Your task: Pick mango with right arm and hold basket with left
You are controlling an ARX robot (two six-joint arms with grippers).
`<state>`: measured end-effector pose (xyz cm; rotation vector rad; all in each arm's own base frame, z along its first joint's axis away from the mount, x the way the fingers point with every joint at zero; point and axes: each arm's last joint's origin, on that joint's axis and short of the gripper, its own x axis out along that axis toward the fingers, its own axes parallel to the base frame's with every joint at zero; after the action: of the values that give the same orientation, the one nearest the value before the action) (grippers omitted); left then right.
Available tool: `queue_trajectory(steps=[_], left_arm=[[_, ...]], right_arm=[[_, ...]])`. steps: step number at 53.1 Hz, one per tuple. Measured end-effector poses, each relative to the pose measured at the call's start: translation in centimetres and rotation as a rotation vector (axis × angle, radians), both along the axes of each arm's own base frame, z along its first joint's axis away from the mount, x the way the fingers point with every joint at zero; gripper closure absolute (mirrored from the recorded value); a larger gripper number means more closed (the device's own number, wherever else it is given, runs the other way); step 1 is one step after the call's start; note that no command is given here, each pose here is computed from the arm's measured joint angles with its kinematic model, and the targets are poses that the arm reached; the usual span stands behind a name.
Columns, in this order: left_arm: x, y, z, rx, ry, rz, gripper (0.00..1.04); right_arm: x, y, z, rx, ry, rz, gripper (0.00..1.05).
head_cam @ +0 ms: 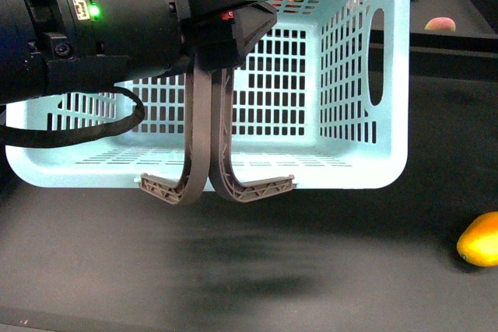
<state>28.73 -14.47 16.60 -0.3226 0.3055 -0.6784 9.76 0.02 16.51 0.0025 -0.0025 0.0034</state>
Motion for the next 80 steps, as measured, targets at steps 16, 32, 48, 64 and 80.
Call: queue_trajectory(steps=[16,32,48,64,80], left_arm=[[-0.1,-0.5,-0.5,0.01,0.009,0.011,0.97],[-0.1,-0.5,-0.5,0.013,0.007,0.015,0.97],[-0.1,-0.5,-0.5,0.013,0.007,0.014,0.97],[-0.1,-0.5,-0.5,0.013,0.008,0.015,0.97],[-0.1,-0.5,-0.5,0.015,0.005,0.014,0.97]], right_arm=[[0.0,0.0,0.0,0.0,0.0,0.0,0.08],[0.0,0.0,0.0,0.0,0.0,0.0,0.08],[0.0,0.0,0.0,0.0,0.0,0.0,0.08],[0.0,0.0,-0.1,0.015,0.033,-0.04,0.08],[5.7,-2.1,-1.0,0.116,0.304,-0.229,0.08]])
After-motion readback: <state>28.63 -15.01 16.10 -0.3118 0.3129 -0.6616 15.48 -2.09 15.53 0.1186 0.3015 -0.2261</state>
